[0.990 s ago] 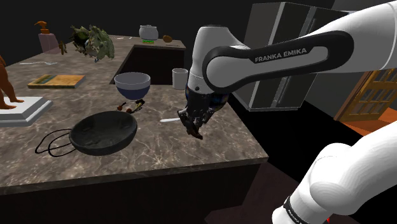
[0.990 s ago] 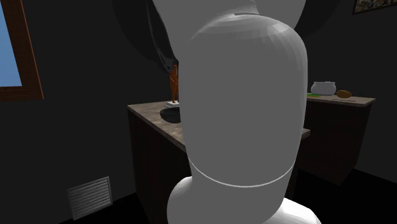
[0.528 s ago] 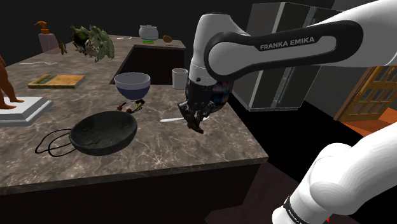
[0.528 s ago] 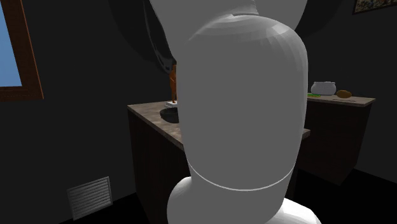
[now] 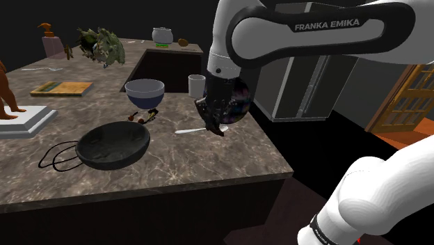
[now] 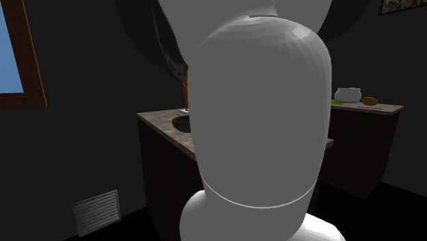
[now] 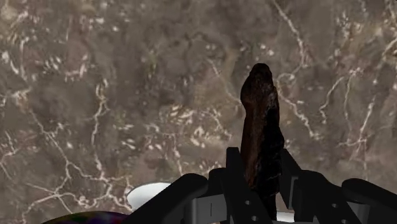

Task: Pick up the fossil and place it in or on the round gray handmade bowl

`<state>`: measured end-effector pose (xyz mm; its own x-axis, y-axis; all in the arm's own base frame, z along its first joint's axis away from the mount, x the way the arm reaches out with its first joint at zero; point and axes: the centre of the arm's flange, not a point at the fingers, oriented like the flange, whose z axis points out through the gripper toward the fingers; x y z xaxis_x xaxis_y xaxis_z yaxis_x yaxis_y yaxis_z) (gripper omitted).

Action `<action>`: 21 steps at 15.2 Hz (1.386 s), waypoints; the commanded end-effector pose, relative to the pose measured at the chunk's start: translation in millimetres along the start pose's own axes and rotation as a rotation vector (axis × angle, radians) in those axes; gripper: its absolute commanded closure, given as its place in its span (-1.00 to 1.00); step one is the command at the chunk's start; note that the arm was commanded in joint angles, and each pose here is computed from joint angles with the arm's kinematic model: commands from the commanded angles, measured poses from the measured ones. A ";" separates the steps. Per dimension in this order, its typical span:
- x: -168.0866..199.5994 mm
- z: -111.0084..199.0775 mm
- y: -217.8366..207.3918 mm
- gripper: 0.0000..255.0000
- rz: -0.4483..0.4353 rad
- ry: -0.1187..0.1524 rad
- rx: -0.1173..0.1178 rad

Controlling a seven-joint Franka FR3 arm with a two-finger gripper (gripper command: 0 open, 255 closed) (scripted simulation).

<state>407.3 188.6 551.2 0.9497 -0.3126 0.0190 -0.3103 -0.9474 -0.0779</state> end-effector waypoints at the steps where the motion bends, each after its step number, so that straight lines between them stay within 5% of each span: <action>1: 0.9 -10.4 -0.6 1.00 0.000 0.000 0.000; 15: 2.2 -81.0 -6.1 1.00 0.000 0.000 0.000; 21: 8.0 -73.5 -84.8 1.00 0.000 0.000 0.000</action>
<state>432.4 249.0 633.6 0.9501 -0.3114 0.0190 -0.3091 -0.9479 -0.0767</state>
